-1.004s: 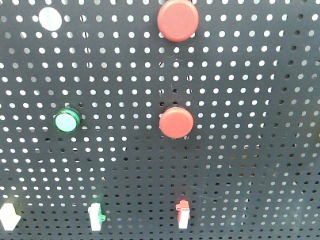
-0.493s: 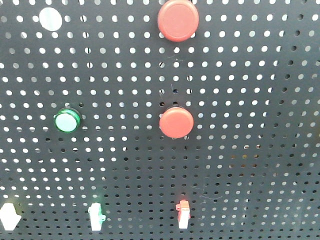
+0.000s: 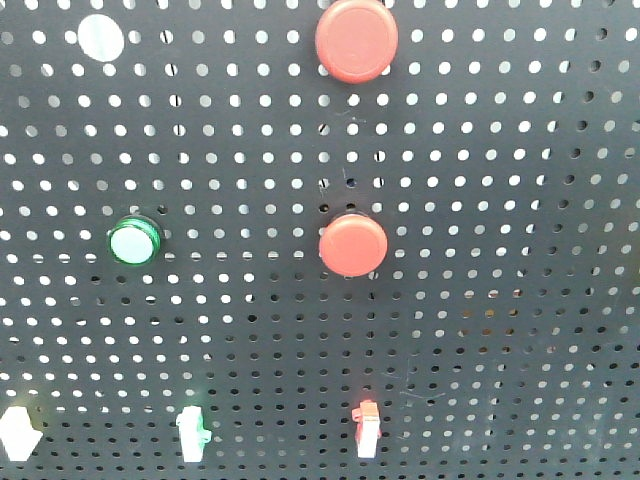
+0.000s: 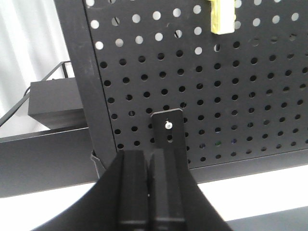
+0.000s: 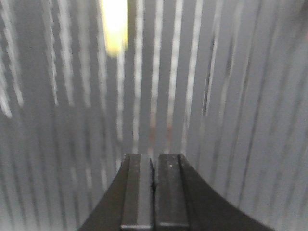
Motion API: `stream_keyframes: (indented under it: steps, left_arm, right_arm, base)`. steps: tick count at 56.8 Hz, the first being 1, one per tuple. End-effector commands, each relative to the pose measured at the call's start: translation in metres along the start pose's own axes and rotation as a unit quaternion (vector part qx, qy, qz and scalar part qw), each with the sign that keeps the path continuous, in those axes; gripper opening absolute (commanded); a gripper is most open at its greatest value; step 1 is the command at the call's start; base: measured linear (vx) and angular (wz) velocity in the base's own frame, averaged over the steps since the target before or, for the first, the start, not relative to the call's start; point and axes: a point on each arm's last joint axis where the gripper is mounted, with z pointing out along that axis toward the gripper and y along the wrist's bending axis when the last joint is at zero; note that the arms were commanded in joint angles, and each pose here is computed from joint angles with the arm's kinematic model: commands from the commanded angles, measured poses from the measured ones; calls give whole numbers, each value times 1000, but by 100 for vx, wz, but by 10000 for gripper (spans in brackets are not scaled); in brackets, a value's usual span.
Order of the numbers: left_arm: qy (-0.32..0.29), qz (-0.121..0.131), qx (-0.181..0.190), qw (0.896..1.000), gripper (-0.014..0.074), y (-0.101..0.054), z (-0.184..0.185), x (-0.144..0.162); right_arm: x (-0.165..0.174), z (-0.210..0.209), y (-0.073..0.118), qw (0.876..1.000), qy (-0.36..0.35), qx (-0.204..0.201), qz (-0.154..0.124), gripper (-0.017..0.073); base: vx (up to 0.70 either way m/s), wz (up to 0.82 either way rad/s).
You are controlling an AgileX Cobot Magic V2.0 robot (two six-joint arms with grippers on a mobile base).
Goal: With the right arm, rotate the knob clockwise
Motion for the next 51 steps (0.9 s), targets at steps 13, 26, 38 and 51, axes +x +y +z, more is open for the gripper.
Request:
stream_keyframes:
  steps: [13,26,38,51]
  left_arm:
    - [-34,-7,-4,999,-6,0,0,2]
    - [-34,-7,-4,999,-6,0,0,2]
    - [-34,-7,-4,999,-6,0,0,2]
    - [-34,-7,-4,999,-6,0,0,2]
  right_arm:
    - [38,12,-3,999,13,23,-26,-7]
    - [74,13,-4,999,29,38,18,-7]
    - [85,2,-4,998,7,48,26,-7]
    - [85,3,-4,998,9,48,28,-7]
  base:
    - [0,0]
    - [0,0]
    - [0,0]
    - [0,0]
